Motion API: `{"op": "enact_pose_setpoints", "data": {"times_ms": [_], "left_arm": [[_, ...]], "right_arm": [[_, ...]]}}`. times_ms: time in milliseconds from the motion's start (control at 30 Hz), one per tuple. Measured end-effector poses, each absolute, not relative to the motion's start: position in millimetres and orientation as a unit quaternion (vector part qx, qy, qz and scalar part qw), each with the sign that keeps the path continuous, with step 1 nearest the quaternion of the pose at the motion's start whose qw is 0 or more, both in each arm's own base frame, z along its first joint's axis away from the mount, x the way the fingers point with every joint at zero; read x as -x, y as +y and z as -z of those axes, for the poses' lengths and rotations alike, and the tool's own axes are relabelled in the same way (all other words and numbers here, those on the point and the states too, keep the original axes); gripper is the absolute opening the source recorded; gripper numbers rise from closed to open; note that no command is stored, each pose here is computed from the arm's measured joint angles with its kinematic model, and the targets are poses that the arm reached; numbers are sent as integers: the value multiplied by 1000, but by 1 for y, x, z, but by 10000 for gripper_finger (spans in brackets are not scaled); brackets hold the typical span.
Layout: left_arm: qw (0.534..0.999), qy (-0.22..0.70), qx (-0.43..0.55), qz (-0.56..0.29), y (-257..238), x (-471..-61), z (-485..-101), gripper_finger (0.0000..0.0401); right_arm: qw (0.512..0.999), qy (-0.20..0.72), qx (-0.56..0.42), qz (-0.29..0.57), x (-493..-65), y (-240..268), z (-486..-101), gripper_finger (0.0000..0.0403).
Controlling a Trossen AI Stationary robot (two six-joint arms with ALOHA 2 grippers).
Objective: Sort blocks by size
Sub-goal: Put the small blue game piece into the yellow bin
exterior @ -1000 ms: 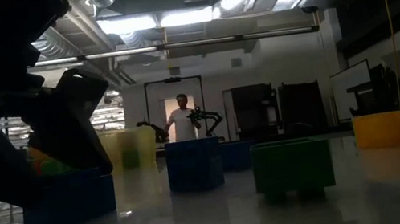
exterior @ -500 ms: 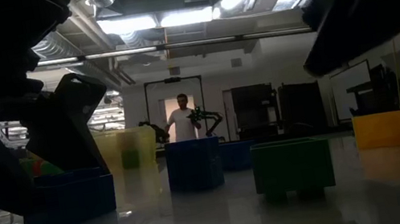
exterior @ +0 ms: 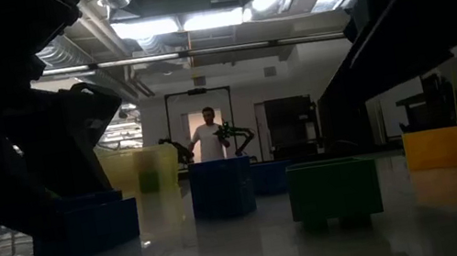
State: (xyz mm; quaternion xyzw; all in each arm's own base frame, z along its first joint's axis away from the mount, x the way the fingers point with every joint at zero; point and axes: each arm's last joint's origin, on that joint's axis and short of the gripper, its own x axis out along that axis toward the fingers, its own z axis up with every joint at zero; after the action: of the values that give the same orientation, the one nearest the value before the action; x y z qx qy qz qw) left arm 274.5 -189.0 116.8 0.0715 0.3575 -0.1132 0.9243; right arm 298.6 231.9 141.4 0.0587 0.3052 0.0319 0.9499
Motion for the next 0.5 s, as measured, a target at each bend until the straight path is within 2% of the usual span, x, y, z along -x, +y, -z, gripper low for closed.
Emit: {"op": "enact_pose_setpoints", "data": {"times_ms": [267,500], "left_arm": [[932,355,-5,73,-185,-277,-120,126],[951,305,-10,48,-174,-278,-154,128]], "right_arm": [[950,306,-59,-32,-299,232,-141,202],[946,314,-62,-46,-298,232,-141,202]]}}
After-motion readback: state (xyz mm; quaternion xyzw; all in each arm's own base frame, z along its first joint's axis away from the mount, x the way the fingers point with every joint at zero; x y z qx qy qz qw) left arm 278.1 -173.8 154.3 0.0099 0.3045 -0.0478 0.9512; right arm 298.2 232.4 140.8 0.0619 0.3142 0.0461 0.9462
